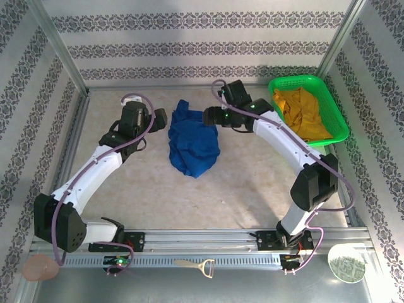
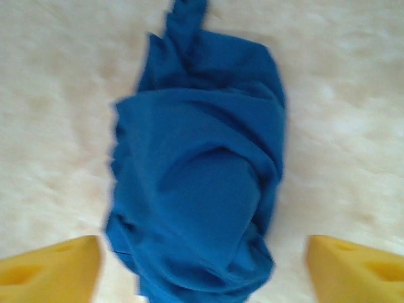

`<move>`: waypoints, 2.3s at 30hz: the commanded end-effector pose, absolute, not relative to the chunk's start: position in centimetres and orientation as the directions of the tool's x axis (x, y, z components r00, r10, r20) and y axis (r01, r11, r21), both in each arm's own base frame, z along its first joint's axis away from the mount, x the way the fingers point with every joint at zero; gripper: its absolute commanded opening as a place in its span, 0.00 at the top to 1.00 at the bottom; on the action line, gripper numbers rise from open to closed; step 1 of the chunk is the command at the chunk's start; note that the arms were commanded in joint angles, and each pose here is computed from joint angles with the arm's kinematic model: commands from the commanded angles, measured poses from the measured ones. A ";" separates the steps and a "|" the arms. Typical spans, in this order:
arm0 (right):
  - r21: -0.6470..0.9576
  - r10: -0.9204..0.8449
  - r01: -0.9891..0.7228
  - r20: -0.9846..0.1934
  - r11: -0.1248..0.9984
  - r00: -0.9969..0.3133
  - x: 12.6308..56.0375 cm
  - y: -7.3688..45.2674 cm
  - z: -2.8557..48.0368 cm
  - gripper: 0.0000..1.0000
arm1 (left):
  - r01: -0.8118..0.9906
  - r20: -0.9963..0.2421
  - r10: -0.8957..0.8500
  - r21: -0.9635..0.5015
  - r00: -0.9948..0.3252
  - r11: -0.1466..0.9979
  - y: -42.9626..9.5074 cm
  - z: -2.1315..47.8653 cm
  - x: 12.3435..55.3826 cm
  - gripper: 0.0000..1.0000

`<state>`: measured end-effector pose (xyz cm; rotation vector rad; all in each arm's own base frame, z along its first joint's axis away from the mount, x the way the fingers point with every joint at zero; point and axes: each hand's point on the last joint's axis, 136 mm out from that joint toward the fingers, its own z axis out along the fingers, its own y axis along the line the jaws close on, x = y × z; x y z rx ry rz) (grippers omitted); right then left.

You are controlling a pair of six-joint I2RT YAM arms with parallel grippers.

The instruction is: Fold the inside-out t-shirt

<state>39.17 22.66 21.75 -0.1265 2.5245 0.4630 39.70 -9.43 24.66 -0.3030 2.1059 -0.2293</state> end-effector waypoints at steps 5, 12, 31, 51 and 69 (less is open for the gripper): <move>0.168 0.167 0.055 -0.786 0.984 -0.595 39.7 12.3 27.4 0.02 | -0.145 -0.773 -0.300 -0.265 -0.559 0.953 -9.5 23.5 38.8 0.01; 0.392 0.215 -0.083 -0.657 0.916 -0.723 40.5 14.6 25.3 0.02 | -0.170 -0.734 -0.305 -0.255 -0.607 0.952 -9.6 21.1 38.8 0.01; 0.087 -0.347 -0.408 -0.386 0.909 -0.855 43.2 32.3 17.2 0.14 | -0.414 -0.580 -0.550 -0.362 -0.601 0.835 -2.8 18.1 38.0 0.01; -0.199 -0.434 -0.390 -0.517 0.899 -0.738 48.1 37.8 9.2 0.27 | -0.450 -0.500 -0.598 -0.396 -0.626 0.801 -2.0 17.2 36.1 0.01; 0.157 -0.053 -0.286 -0.791 0.945 -0.609 50.0 27.5 34.3 1.00 | -0.287 -0.593 -0.506 -0.428 -0.626 0.857 -3.3 20.4 38.3 0.01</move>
